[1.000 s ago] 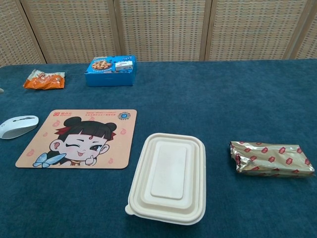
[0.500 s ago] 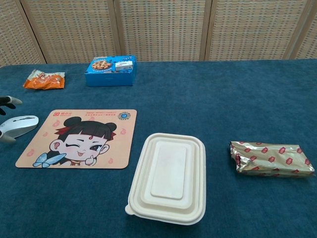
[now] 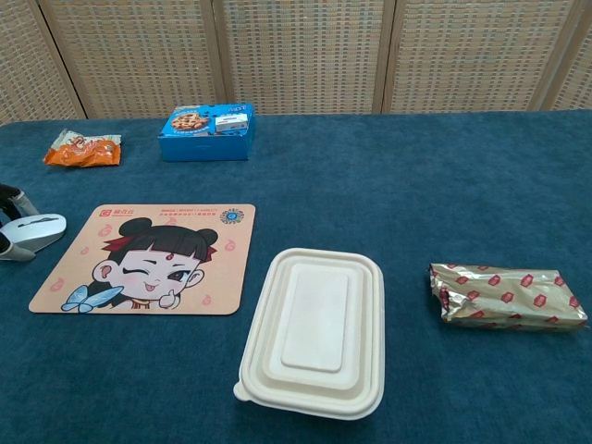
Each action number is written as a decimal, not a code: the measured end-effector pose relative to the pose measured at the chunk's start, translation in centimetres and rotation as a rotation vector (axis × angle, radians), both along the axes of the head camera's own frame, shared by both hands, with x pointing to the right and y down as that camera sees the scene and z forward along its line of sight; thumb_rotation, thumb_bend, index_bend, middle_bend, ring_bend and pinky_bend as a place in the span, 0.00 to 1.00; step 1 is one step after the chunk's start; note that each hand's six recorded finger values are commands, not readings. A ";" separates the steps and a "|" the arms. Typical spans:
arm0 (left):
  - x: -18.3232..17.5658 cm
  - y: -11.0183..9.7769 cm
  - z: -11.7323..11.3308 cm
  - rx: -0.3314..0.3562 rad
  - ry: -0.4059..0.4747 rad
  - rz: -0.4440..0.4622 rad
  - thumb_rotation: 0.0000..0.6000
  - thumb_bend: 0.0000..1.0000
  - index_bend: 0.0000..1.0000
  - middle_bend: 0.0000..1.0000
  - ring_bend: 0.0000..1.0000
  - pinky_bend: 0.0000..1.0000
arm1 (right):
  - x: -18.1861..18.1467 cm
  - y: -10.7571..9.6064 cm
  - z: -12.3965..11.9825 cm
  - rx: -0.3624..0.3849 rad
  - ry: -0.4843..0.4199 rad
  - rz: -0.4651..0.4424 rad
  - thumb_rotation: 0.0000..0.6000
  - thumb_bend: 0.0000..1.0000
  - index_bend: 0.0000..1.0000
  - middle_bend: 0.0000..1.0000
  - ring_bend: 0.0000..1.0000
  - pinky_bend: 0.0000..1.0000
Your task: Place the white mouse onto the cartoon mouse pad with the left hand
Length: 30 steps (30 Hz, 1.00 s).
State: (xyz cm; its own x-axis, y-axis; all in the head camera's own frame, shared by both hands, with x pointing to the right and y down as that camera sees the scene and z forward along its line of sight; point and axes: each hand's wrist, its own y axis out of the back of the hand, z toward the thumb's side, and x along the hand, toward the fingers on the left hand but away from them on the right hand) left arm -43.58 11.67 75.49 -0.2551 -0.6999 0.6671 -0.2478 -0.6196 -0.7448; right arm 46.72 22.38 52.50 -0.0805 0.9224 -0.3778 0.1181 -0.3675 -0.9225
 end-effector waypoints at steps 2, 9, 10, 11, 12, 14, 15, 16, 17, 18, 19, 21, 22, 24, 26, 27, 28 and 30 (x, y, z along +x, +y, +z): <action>-0.1 0.0 -0.2 0.017 0.012 -0.020 1.00 0.26 0.56 0.52 0.48 0.59 | 0.0 0.0 0.0 -0.001 0.000 -0.002 1.00 0.00 0.00 0.00 0.00 0.00; 0.7 -0.3 -1.4 0.043 0.086 -0.071 1.00 0.26 0.56 0.52 0.48 0.59 | -0.3 0.1 0.0 -0.003 -0.005 -0.007 1.00 0.00 0.00 0.00 0.00 0.00; 0.9 -0.3 -1.6 0.044 0.099 -0.078 1.00 0.26 0.56 0.52 0.48 0.59 | -0.3 0.1 0.0 -0.003 -0.005 -0.007 1.00 0.00 0.00 0.00 0.00 0.00; 1.2 -0.4 -1.9 0.044 0.114 -0.087 1.00 0.26 0.56 0.52 0.48 0.59 | -0.3 0.1 0.0 -0.003 -0.006 -0.008 1.00 0.00 0.00 0.00 0.00 0.00; 1.6 -0.5 -2.2 0.042 0.133 -0.101 1.00 0.27 0.56 0.52 0.48 0.59 | -0.4 0.1 0.0 -0.003 -0.007 -0.009 1.00 0.00 0.00 0.00 0.00 0.00; 2.4 -0.6 -2.8 0.035 0.158 -0.127 1.00 0.28 0.56 0.52 0.48 0.59 | -0.4 0.1 0.0 -0.003 -0.009 -0.012 1.00 0.00 0.00 0.00 0.00 0.00; 2.9 -0.6 -3.1 0.028 0.169 -0.145 1.00 0.28 0.56 0.52 0.48 0.59 | -0.5 0.1 0.0 -0.004 -0.009 -0.013 1.00 0.00 0.00 0.00 0.00 0.00; 3.2 -0.7 -3.4 0.023 0.174 -0.158 1.00 0.29 0.56 0.52 0.48 0.59 | -0.5 0.1 0.0 -0.004 -0.010 -0.013 1.00 0.00 0.00 0.00 0.00 0.00; 3.5 -0.8 -3.7 0.018 0.177 -0.170 1.00 0.29 0.56 0.52 0.48 0.59 | -0.5 0.1 -0.1 -0.004 -0.011 -0.014 1.00 0.00 0.00 0.00 0.00 0.00; 4.1 -0.9 -4.0 0.009 0.179 -0.182 1.00 0.29 0.56 0.52 0.48 0.59 | -0.5 0.1 -0.1 -0.002 -0.013 -0.014 1.00 0.00 0.00 0.00 0.00 0.00; 4.7 -1.0 -4.2 0.001 0.178 -0.191 1.00 0.29 0.56 0.52 0.48 0.59 | -0.5 0.1 -0.2 -0.001 -0.015 -0.013 1.00 0.00 0.00 0.00 0.00 0.00; 5.7 -1.2 -4.7 -0.017 0.168 -0.216 1.00 0.29 0.56 0.52 0.48 0.59 | -0.4 0.1 -0.3 0.002 -0.019 -0.011 1.00 0.00 0.00 0.00 0.00 0.00; 6.1 -1.3 -4.9 -0.026 0.161 -0.227 1.00 0.29 0.56 0.52 0.48 0.59 | -0.4 0.1 -0.4 0.004 -0.021 -0.011 1.00 0.00 0.00 0.00 0.00 0.00; 7.2 -1.4 -5.3 -0.049 0.142 -0.246 1.00 0.30 0.56 0.52 0.48 0.59 | -0.4 0.1 -0.5 0.006 -0.025 -0.010 1.00 0.00 0.00 0.00 0.00 0.00; 8.4 -1.6 -5.5 -0.069 0.130 -0.259 1.00 0.30 0.56 0.52 0.48 0.59 | -0.4 0.1 -0.5 0.006 -0.030 -0.012 1.00 0.00 0.00 0.00 0.00 0.00; 9.4 -1.6 -5.5 -0.083 0.134 -0.269 1.00 0.30 0.56 0.52 0.48 0.59 | -0.5 0.1 -0.6 0.006 -0.031 -0.014 1.00 0.00 0.00 0.00 0.00 0.00; 10.3 -1.5 -5.4 -0.096 0.144 -0.275 1.00 0.31 0.56 0.52 0.48 0.59 | -0.5 0.1 -0.6 0.005 -0.033 -0.016 1.00 0.00 0.00 0.00 0.00 0.00; 12.3 -1.3 -5.1 -0.120 0.176 -0.277 1.00 0.31 0.56 0.52 0.48 0.59 | -0.6 0.2 -0.5 0.002 -0.036 -0.019 1.00 0.00 0.00 0.00 0.00 0.00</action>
State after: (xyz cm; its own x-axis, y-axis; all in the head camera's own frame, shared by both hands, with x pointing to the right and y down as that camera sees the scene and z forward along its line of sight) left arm -31.32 10.38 70.43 -0.2979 -0.5344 0.7910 -0.5368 -0.5914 -0.6017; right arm 46.16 22.53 51.97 -0.0495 0.9244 -0.3783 0.1441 -0.3682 -0.9185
